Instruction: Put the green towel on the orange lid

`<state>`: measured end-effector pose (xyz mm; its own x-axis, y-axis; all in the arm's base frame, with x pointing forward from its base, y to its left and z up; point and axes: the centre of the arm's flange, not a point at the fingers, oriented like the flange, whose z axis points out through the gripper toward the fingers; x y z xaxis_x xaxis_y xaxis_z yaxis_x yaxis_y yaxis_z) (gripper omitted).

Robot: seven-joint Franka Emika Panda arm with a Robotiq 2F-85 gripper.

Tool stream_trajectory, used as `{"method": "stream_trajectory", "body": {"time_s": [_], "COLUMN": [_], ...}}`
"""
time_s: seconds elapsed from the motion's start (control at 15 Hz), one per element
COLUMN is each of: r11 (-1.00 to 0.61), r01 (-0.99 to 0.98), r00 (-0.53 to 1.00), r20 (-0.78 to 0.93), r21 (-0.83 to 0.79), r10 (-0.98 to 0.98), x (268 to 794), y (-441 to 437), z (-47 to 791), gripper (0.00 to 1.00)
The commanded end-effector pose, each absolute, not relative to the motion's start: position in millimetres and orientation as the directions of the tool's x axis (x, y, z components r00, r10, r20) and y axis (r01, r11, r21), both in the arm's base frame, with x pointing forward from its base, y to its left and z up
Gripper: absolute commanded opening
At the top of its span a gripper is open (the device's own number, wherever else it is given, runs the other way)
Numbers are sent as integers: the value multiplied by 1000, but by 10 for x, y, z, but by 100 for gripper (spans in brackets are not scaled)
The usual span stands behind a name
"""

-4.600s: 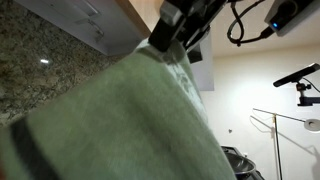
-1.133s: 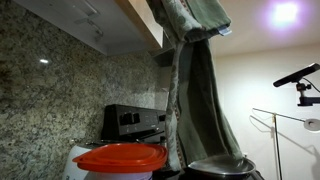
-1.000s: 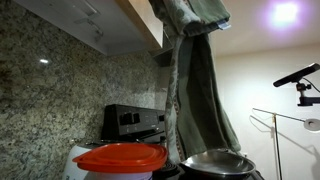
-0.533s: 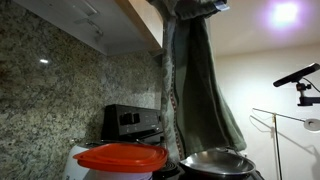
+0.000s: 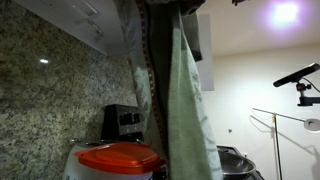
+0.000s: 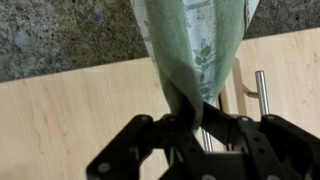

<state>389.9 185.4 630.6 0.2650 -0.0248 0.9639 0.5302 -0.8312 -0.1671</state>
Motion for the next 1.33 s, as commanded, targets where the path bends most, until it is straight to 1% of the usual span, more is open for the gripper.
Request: {"method": "stream_trajectory", "body": {"time_s": [0.0, 0.33, 0.4, 0.8, 1.27], "r11": [-830, -830, -830, -866, -894], "r01": [528, 527, 526, 471, 430], "r00": [273, 276, 276, 332, 386], "r20": [961, 960, 960, 943, 921], "r21": [-177, -184, -184, -169, -126], "r10": [-31, -38, -38, -3, 56], "x": [3934, 3961, 3992, 4320, 4541], "y": [1839, 1820, 1812, 1835, 1904], "z": [6279, 6275, 6240, 5875, 5555], "gripper": [11, 11, 3, 3, 3]}}
